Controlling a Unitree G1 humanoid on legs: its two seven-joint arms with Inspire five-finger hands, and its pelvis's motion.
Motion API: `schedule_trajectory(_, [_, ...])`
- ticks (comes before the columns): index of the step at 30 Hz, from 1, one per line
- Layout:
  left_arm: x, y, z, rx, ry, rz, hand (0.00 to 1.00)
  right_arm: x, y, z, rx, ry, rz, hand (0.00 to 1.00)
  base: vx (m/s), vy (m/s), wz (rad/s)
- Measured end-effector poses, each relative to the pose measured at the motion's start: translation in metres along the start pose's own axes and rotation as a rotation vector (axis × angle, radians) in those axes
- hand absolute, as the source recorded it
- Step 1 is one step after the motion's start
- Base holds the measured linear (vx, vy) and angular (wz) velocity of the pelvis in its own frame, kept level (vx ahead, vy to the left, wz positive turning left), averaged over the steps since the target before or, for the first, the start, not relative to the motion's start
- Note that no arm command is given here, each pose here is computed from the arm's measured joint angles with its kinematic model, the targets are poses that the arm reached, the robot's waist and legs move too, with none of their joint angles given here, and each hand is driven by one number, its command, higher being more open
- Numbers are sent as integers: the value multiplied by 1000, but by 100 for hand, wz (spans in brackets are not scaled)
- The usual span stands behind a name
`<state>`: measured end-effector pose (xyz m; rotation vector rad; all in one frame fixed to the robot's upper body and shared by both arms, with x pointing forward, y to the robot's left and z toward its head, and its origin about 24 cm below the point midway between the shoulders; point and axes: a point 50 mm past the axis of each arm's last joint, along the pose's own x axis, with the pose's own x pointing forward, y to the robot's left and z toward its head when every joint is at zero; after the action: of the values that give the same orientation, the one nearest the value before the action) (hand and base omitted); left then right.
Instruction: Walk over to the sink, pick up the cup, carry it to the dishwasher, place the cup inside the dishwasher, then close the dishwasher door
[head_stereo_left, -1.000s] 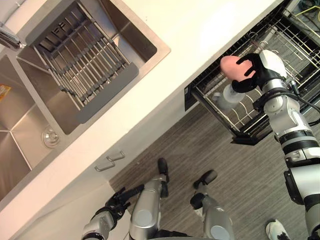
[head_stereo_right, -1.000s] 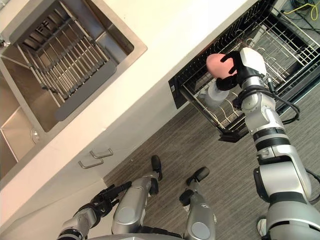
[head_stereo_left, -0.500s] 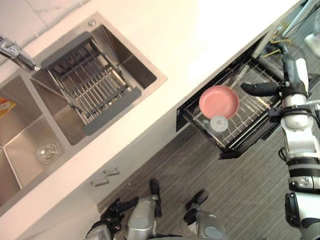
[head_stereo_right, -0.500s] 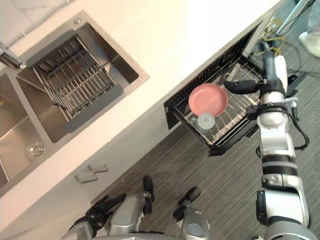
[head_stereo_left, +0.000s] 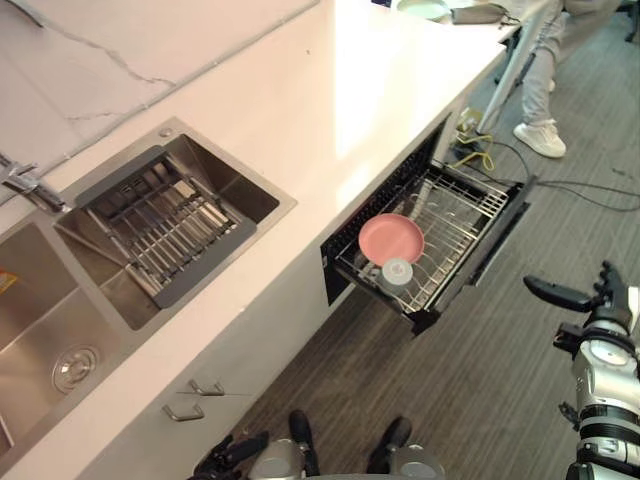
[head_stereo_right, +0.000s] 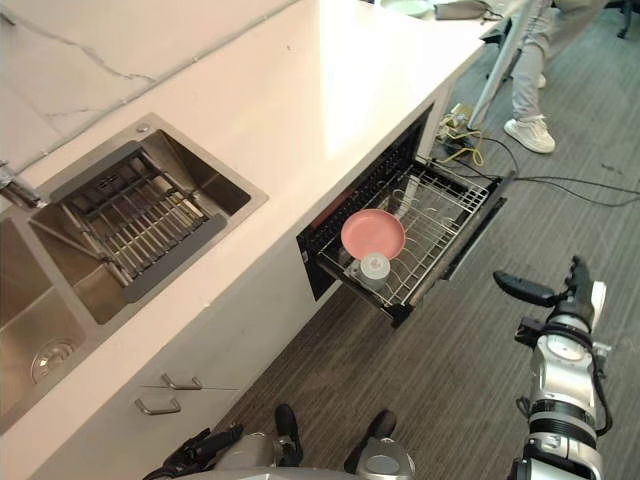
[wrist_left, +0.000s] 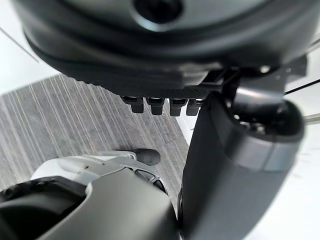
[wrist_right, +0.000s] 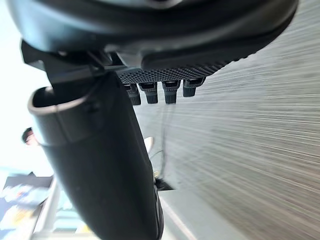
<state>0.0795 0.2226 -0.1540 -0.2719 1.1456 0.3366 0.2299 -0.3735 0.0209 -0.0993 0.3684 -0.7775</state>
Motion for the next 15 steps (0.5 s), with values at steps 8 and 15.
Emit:
schedule_trajectory(8, [3, -15, 6, 16, 11, -47, 100, 1, 23, 0, 13, 18, 76, 0, -14, 28, 2])
schedule_trajectory(15, [5, -28, 8, 12, 20, -82, 100, 8, 59, 43, -33, -101, 156, 0, 23, 21, 15])
